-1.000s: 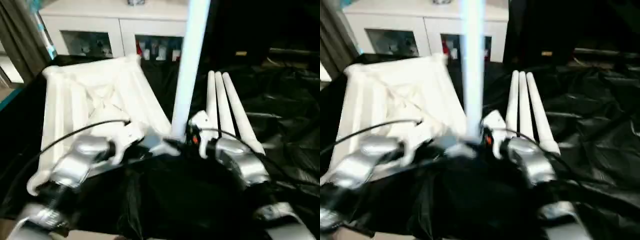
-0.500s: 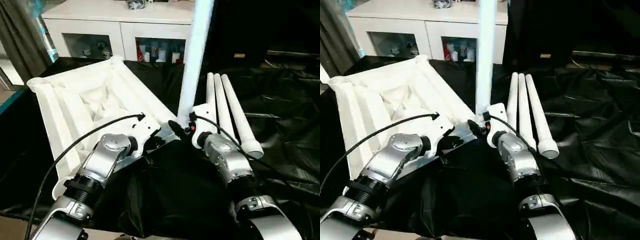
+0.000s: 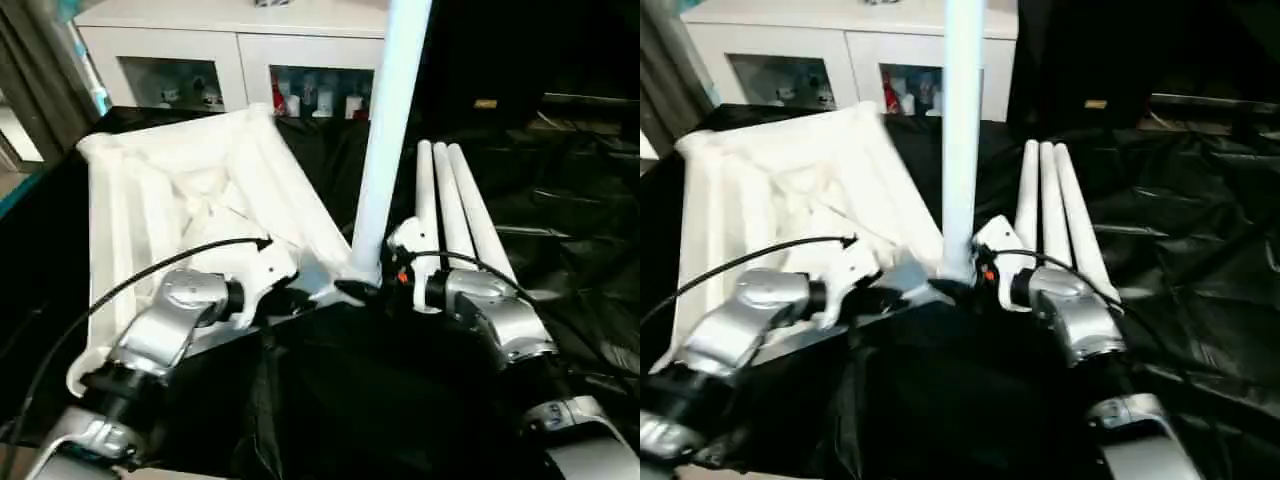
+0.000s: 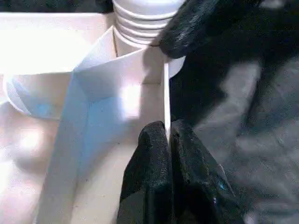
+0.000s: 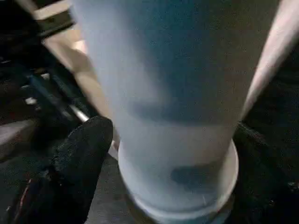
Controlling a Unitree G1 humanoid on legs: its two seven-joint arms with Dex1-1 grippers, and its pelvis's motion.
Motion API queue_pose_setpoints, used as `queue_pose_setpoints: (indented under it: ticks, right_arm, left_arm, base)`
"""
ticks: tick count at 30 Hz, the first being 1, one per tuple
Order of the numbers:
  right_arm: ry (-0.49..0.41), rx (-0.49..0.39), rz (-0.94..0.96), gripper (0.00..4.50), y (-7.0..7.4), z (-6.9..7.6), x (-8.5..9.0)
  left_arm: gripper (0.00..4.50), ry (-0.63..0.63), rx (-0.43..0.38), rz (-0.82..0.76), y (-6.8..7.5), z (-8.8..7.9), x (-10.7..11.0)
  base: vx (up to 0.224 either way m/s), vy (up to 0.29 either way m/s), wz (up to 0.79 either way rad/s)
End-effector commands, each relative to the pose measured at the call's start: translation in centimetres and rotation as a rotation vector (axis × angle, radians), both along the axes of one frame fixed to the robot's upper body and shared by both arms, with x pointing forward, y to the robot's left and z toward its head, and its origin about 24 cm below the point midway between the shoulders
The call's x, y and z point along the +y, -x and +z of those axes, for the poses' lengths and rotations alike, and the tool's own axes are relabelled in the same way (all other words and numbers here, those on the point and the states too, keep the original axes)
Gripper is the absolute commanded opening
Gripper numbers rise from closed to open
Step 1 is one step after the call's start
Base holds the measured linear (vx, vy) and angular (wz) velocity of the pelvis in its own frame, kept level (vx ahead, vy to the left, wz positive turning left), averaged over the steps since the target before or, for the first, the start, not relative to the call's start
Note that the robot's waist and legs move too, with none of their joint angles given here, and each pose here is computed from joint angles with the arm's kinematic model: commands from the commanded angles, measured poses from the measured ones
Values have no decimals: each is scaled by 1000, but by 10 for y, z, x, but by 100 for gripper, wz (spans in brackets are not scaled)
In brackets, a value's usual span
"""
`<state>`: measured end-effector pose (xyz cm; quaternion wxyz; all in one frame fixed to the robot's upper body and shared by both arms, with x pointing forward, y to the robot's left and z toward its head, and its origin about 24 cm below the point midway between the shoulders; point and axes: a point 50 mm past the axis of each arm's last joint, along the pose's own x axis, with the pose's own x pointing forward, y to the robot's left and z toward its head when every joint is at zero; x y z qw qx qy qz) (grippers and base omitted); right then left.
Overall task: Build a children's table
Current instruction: Rotate leg to tighten
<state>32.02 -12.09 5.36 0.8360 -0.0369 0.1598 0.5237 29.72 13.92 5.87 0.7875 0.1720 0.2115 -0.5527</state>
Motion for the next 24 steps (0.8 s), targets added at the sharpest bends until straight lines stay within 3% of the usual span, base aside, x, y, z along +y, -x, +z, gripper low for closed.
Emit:
queue_pose_setpoints:
  ticks: [1, 7, 16, 20, 24]
  right_arm:
    - [-3, 7, 53, 388, 4, 2, 0]
    - [10, 20, 98, 352, 6, 2, -2]
    - [-4, 43, 88, 280, 11, -5, 4]
    - [27, 33, -157, 273, -1, -19, 8]
    - [9, 78, -355, 272, -10, -29, 14]
  left_arm:
    - [0, 15, 19, -89, 8, 2, -3]
    - [0, 9, 39, -123, 12, 5, 8]
    - [0, 21, 30, -90, 8, 5, 5]
    - [0, 12, -19, 50, -7, 0, -5]
    - [0, 7, -59, 153, -18, -1, -16]
  base:
    - [0, 0, 0]
    - [0, 0, 0]
    - [0, 0, 0]
    - [0, 0, 0]
    - [0, 0, 0]
